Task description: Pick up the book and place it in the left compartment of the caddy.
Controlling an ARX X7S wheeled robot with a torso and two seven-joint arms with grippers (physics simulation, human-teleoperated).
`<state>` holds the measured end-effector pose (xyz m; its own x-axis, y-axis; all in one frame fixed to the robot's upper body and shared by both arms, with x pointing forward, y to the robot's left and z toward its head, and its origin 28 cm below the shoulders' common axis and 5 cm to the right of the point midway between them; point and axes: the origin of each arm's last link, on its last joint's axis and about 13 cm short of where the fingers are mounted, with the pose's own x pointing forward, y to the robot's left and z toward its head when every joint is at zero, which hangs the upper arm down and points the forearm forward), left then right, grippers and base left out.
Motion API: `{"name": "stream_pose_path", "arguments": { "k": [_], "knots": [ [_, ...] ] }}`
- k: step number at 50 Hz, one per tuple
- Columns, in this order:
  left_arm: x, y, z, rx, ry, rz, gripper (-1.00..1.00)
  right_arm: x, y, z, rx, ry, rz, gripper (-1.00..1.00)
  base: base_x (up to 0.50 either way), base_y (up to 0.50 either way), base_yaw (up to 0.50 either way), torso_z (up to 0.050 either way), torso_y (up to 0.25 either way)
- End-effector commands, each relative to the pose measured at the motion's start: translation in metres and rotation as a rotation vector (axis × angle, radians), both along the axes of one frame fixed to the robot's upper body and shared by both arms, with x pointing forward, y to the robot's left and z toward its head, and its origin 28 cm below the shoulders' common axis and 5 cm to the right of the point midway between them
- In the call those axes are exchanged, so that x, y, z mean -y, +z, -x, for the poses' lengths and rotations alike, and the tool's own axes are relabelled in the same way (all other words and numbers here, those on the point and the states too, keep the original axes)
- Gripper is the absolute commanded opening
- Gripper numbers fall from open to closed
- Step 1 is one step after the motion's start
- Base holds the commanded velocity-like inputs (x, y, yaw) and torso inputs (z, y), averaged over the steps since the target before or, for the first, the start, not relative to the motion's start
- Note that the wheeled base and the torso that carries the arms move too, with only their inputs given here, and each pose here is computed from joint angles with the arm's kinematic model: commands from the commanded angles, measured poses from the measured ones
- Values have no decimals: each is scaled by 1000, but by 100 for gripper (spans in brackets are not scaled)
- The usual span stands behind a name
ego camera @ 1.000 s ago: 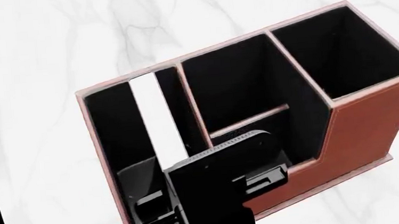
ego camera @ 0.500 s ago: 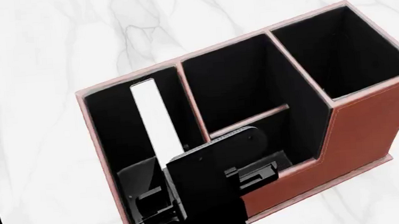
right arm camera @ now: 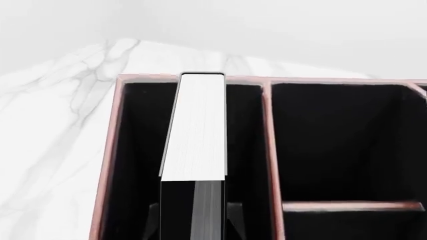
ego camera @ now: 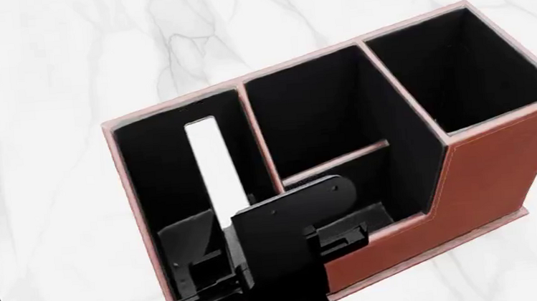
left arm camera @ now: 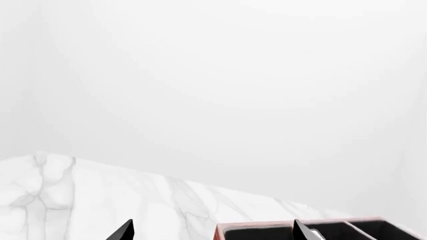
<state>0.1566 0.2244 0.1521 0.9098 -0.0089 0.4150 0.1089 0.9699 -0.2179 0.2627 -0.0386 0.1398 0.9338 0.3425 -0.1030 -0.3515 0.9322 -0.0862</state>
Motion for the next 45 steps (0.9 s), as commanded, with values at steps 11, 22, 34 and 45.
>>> {"name": "stream_pose_path", "arguments": {
  "k": [11, 22, 34, 45],
  "knots": [
    [0, 3, -1, -2, 1, -1, 100, 0, -11, -15, 34, -28, 4, -100, 0, 0, 0, 1, 2],
    [-1, 3, -1, -3, 3, 0, 100, 0, -17, -19, 64, -14, 9, -100, 0, 0, 0, 0, 1],
    [0, 2, -1, -5, 1, -1, 100, 0, -26, -19, 83, -9, -2, -100, 0, 0, 0, 0, 2],
    [-1, 3, -1, -4, 3, 0, 100, -1, -31, -24, 75, -8, -3, -100, 0, 0, 0, 1, 2]
  ]
}}
